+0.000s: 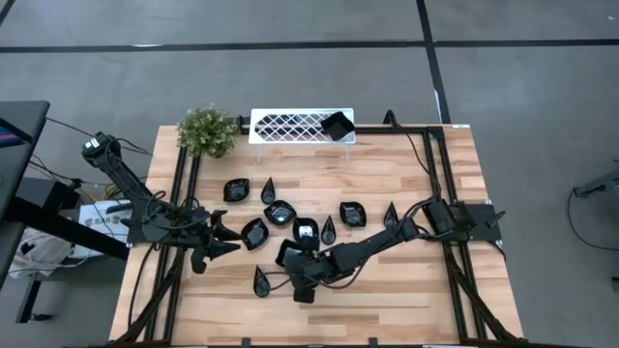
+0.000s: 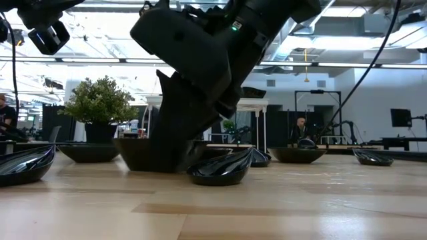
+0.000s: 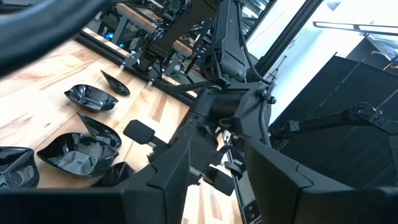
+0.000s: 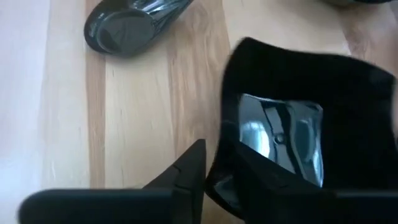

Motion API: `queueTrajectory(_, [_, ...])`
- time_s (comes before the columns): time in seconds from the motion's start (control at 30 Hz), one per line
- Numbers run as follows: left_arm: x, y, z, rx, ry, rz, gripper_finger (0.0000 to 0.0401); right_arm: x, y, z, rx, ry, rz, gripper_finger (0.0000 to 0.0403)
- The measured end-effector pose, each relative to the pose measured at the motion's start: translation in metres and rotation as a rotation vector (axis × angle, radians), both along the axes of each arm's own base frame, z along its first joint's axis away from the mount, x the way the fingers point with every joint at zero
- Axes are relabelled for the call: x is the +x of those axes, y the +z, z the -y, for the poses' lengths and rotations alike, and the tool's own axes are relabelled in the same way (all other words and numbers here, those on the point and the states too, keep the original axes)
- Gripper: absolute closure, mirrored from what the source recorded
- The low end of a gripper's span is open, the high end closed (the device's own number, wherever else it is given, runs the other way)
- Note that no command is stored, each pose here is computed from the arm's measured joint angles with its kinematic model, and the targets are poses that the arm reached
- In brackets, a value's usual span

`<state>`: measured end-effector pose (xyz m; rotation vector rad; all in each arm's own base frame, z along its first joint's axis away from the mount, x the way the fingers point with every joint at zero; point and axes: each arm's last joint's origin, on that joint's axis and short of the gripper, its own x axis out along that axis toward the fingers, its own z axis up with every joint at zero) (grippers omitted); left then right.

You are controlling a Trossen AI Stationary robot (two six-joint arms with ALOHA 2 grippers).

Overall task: Pick & Place Mini shaped plates
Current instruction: Put the distorted square plate on the top of the distorted square plates on the shelf

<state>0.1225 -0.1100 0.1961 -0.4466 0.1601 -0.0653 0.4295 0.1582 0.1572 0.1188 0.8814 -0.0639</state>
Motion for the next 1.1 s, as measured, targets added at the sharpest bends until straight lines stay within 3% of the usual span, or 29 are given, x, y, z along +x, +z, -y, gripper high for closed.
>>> queueTrajectory(0.33, [0.000,0.000,0.000,0.000,0.000,0.000,0.0246,-0.003,0.003,-0.013,0.020,0.040,0.009,0.0398])
queueTrajectory(0.77, [0.000,0.000,0.000,-0.006,0.001,-0.001,0.0246,-0.001,0.041,-0.022,-0.048,0.072,-0.060,0.0399])
queueTrajectory(1.1, [0.000,0.000,0.000,-0.008,0.001,0.000,0.0246,0.002,0.099,-0.009,-0.278,0.034,-0.075,0.0401])
